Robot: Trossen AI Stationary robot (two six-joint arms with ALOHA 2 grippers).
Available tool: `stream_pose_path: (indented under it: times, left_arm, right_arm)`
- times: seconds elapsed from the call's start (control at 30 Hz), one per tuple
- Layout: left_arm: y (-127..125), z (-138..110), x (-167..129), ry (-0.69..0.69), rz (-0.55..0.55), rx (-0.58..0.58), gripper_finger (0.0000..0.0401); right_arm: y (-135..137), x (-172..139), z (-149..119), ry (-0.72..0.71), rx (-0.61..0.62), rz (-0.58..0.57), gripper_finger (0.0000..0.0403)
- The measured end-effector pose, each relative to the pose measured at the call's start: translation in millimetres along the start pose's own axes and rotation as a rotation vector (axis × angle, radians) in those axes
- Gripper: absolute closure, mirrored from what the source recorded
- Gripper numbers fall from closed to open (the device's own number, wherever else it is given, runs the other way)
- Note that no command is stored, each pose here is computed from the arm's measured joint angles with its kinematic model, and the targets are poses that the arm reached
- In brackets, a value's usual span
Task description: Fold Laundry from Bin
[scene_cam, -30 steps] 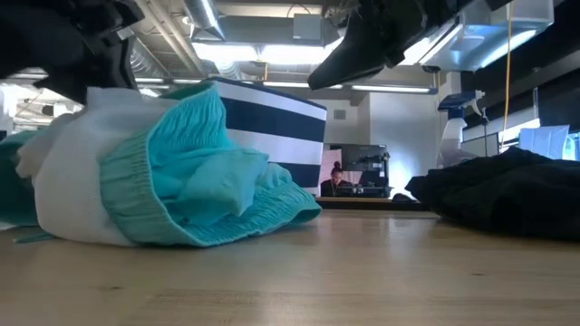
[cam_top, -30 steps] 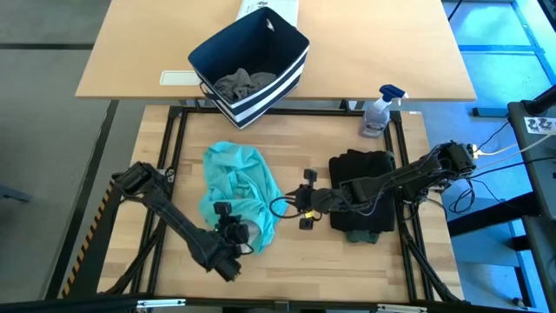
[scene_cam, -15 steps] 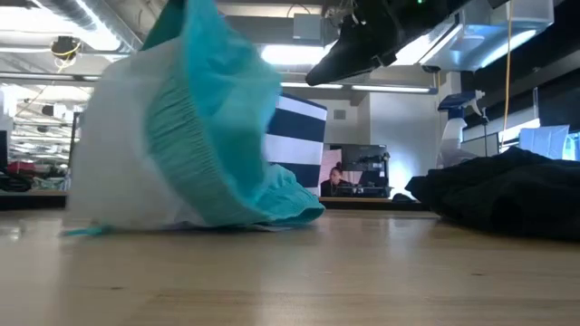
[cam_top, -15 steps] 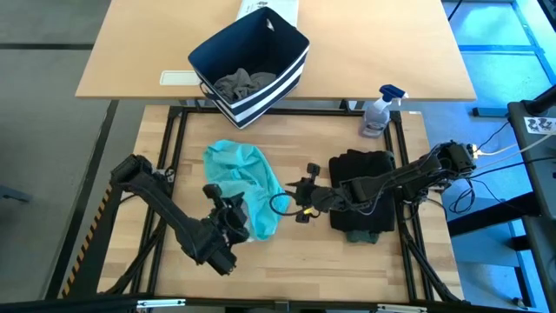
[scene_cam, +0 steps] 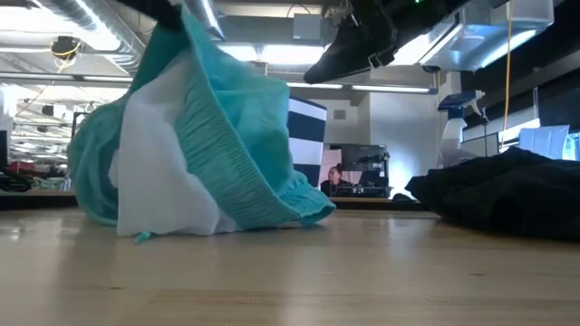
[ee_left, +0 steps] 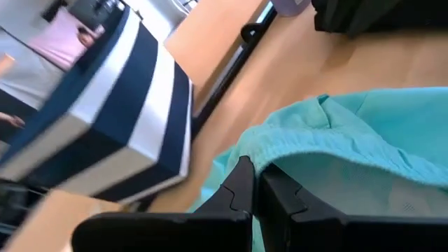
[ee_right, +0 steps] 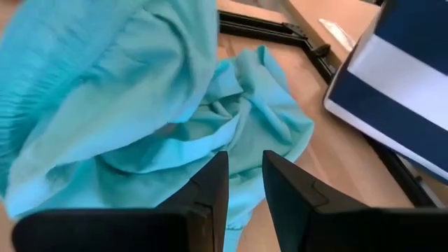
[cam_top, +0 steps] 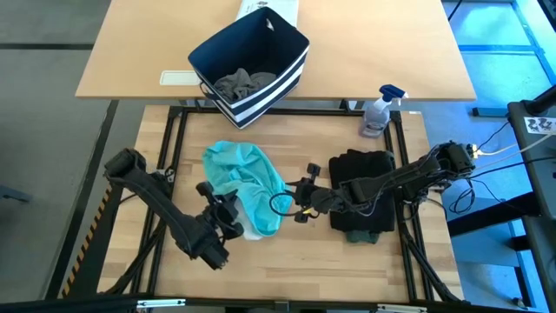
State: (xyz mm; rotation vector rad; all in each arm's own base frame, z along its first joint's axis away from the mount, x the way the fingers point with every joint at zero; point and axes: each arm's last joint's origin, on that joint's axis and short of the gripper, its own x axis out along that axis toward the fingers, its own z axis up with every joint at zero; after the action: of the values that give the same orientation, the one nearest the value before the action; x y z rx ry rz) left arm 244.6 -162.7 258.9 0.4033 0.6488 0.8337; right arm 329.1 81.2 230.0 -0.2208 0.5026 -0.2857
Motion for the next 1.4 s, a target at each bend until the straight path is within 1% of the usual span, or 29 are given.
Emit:
stream_pose_path:
  times: [0.1,0.3,0.47,0.53,0.6,0.7,0.77,0.83,0.9,0.97,1.07,1.17,1.3,1.37,1.4]
  left_arm:
    - [6.6,-14.4,3.8,-0.014,-0.047,-0.076,0.0401]
    - [35.5,-40.8,10.9,0.02,-0.182,-0.178,0.0401]
    - [56.2,-69.6,11.4,-0.037,-0.243,-0.299,0.0401]
    - [62.4,-77.7,13.6,-0.048,-0.256,-0.333,0.0401]
    - [68.3,-83.6,14.8,-0.058,-0.271,-0.348,0.0401]
    - [75.0,-87.6,15.7,-0.073,-0.284,-0.346,0.0401]
    - [80.1,-87.3,15.3,-0.089,-0.281,-0.333,0.0401]
    - [85.8,-86.4,14.6,-0.12,-0.262,-0.323,0.0401]
    - [93.0,-85.9,14.1,-0.148,-0.238,-0.332,0.0401]
    - [100.9,-85.6,15.0,-0.171,-0.206,-0.345,0.0401]
    - [110.8,-85.5,18.3,-0.173,-0.174,-0.36,0.0401]
    - [118.0,-84.5,23.5,-0.161,-0.139,-0.361,0.0401]
    - [123.4,-82.8,31.7,-0.13,-0.096,-0.35,0.0401]
    - [124.7,-82.0,36.2,-0.109,-0.079,-0.333,0.0401]
    - [125.3,-81.7,38.2,-0.096,-0.074,-0.321,0.0401]
  right_arm:
    - [0.4,0.1,-0.4,0.004,-0.002,0.019,0.0314]
    - [0.4,0.1,-0.5,0.005,-0.002,0.02,0.0314]
    - [0.4,0.5,-5.0,0.025,-0.015,0.018,0.0314]
    - [-1.4,2.8,-10.7,0.019,-0.024,0.003,0.0314]
    - [-5.9,7.5,-22.8,0.018,-0.014,0.004,0.0314]
    - [-20.3,17.8,-44.5,-0.008,0.042,0.033,0.0314]
    - [-30.2,22.6,-58.3,-0.026,0.073,0.058,0.0314]
    - [-38.0,25.6,-71.1,-0.01,0.08,0.076,0.0314]
    - [-42.7,27.2,-80.4,0.02,0.076,0.102,0.0313]
    - [-44.9,27.7,-87.9,0.053,0.045,0.115,0.0312]
    - [-43.8,27.1,-93.3,0.075,-0.008,0.122,0.0304]
    - [-40.8,30.4,-94.1,0.056,-0.011,0.171,0.029]
    - [-30.2,43.5,-98.8,-0.009,0.008,0.256,0.0257]
    - [-21.6,53.6,-101.2,-0.018,-0.006,0.274,0.0237]
    - [-18.1,58.4,-101.9,-0.011,-0.031,0.278,0.0226]
